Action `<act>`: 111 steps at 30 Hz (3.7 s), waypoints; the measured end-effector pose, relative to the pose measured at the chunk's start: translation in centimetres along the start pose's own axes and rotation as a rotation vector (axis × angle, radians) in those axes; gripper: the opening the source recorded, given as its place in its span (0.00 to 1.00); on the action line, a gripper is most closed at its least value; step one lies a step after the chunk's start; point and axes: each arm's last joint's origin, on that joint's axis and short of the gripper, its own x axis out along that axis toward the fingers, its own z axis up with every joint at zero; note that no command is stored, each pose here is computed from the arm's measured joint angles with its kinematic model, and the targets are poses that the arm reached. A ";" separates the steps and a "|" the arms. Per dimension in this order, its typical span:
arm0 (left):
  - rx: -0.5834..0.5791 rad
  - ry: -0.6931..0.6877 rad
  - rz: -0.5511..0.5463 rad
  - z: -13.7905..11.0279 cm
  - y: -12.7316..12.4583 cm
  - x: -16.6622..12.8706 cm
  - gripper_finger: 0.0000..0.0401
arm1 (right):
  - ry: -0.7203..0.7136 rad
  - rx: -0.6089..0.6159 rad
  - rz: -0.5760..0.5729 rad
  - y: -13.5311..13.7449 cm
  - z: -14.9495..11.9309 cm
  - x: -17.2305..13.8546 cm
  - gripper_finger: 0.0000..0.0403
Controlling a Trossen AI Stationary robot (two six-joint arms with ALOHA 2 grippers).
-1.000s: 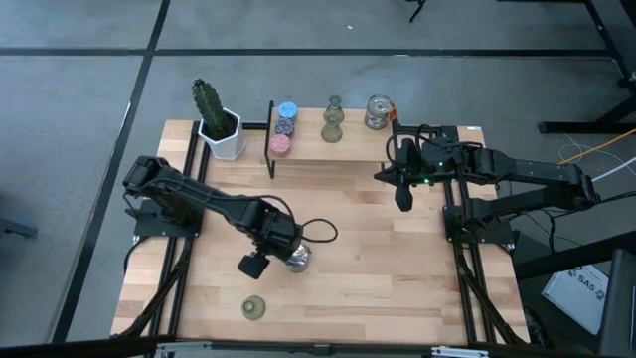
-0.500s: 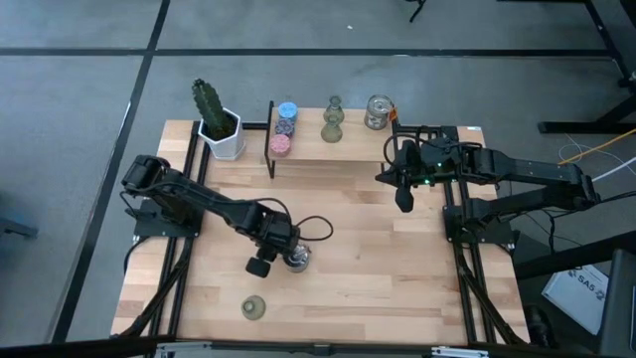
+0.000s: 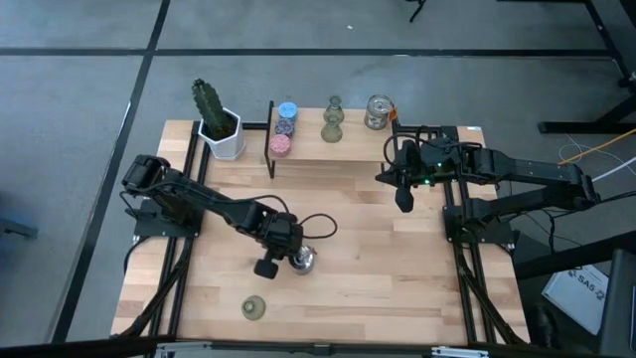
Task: Pick & Place candle stick holders
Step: Put the silver scented candle aligned with the silver scented candle on the shelf
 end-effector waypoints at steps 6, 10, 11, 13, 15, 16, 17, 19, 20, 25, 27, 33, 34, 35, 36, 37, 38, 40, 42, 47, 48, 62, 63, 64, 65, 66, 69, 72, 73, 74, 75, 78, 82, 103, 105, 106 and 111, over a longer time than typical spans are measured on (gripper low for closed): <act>0.002 -0.062 0.001 0.6 0.4 -0.1 0.01 | 0.000 0.000 0.000 0.0 0.0 0.0 0.00; 0.026 -0.138 0.008 1.3 1.1 -0.2 0.00 | 0.000 0.001 0.000 0.0 0.0 0.0 0.00; 0.037 -0.156 0.004 1.5 1.3 -0.2 0.00 | 0.000 0.004 0.000 0.0 0.0 0.0 0.00; 0.049 -0.173 -0.001 1.6 1.6 -0.3 0.01 | 0.000 0.010 -0.001 0.0 0.0 0.0 0.00; 0.038 -0.157 0.001 1.5 1.9 -0.3 0.01 | 0.001 0.014 -0.002 0.0 0.0 0.0 0.00; 0.033 -0.137 -0.005 1.3 2.0 -0.3 0.01 | 0.002 0.015 -0.003 0.0 0.0 0.0 0.00; 0.029 -0.121 -0.016 1.1 2.1 -0.3 0.00 | 0.002 0.015 -0.003 0.0 0.0 0.0 0.00; 0.015 -0.090 -0.032 0.8 2.1 -0.2 0.00 | 0.002 0.017 -0.003 0.0 0.0 0.0 0.00; 0.011 -0.078 -0.037 0.7 2.0 -0.2 0.00 | 0.002 0.017 -0.003 0.0 0.0 0.0 0.00; 0.042 -0.063 -0.058 0.8 0.8 0.8 0.00 | 0.002 0.017 -0.003 0.0 0.0 0.0 0.00; 0.067 -0.036 -0.067 0.7 0.2 1.9 0.00 | 0.002 0.017 -0.003 0.0 0.0 0.0 0.00; 0.098 0.006 -0.078 0.6 -0.6 4.1 0.00 | 0.002 0.018 -0.003 0.0 0.0 0.0 0.00; 0.100 -0.008 -0.072 0.7 -0.6 4.4 0.00 | 0.002 0.017 -0.003 0.0 0.0 0.0 0.00; 0.094 -0.020 -0.064 0.9 -0.6 4.6 0.00 | 0.002 0.017 -0.003 0.0 0.0 0.0 0.00; 0.085 -0.032 -0.058 1.0 -0.5 4.8 0.00 | 0.001 0.017 -0.003 0.0 0.0 0.0 0.00; 0.078 -0.055 -0.056 1.3 -0.4 5.1 0.00 | 0.001 0.018 -0.003 0.0 0.0 0.0 0.00; 0.070 -0.077 -0.055 1.5 -0.3 5.3 0.00 | 0.001 0.025 -0.003 0.0 0.0 0.0 0.00; 0.047 -0.105 -0.059 1.8 -0.3 5.8 0.00 | 0.000 0.029 -0.002 0.0 0.0 0.0 0.00; 0.034 -0.141 -0.060 2.5 -0.2 6.2 0.00 | 0.000 0.029 -0.004 0.0 0.0 0.0 0.00; 0.015 -0.160 -0.008 4.0 0.0 6.9 0.00 | -0.001 0.021 -0.007 0.0 0.0 0.0 0.00; 0.011 -0.169 -0.006 4.4 0.2 7.0 0.00 | 0.000 0.011 -0.008 0.0 0.0 0.0 0.00; -0.019 -0.278 0.064 9.4 5.7 8.4 0.00 | 0.001 -0.001 -0.008 0.0 0.0 0.0 0.00; -0.016 -0.286 0.071 9.6 6.1 8.3 0.00 | 0.001 -0.001 -0.009 0.0 0.0 0.0 0.00; -0.017 -0.295 0.082 9.8 6.5 8.0 0.00 | 0.001 -0.001 -0.009 0.0 0.0 0.0 0.00; -0.021 -0.310 0.094 10.0 6.9 7.8 0.00 | 0.001 -0.001 -0.009 0.0 0.0 0.0 0.00; -0.028 -0.325 0.111 10.2 7.3 7.6 0.00 | 0.001 -0.001 -0.011 0.0 0.0 0.0 0.00; -0.055 -0.332 0.140 10.2 8.7 7.2 0.00 | 0.001 -0.002 -0.011 0.0 0.0 0.0 0.00; -0.076 -0.322 0.151 10.0 9.6 7.0 0.00 | 0.004 -0.001 -0.012 0.0 -0.1 0.0 0.00; -0.091 -0.312 0.150 9.9 9.7 6.9 0.00 | 0.010 -0.002 -0.012 0.0 -0.1 0.0 0.00; -0.107 -0.306 0.149 9.8 9.9 6.7 0.00 | 0.015 -0.002 -0.013 -0.1 -0.2 0.0 0.00; -0.123 -0.315 0.149 9.9 9.9 6.3 0.00 | 0.019 -0.002 -0.014 -0.1 -0.2 0.0 0.00; -0.168 -0.345 0.168 10.1 10.0 4.4 0.00 | 0.027 -0.002 -0.004 0.0 -0.3 0.0 0.00; -0.194 -0.350 0.222 9.9 9.8 1.8 0.00 | 0.044 -0.003 0.055 0.2 -0.4 0.0 0.00; -0.264 -0.510 0.375 7.3 6.1 -11.2 0.00 | 0.196 -0.045 0.156 4.2 -2.1 1.4 0.00; -0.271 -0.516 0.401 6.9 6.0 -12.1 0.00 | 0.216 -0.042 0.145 4.6 -2.4 1.9 0.00; -0.274 -0.516 0.413 6.7 6.0 -12.5 0.00 | 0.226 -0.047 0.136 4.8 -2.5 2.1 0.01; -0.279 -0.543 0.423 5.9 5.6 -14.4 0.00 | 0.268 -0.084 0.117 5.7 -3.1 3.0 0.07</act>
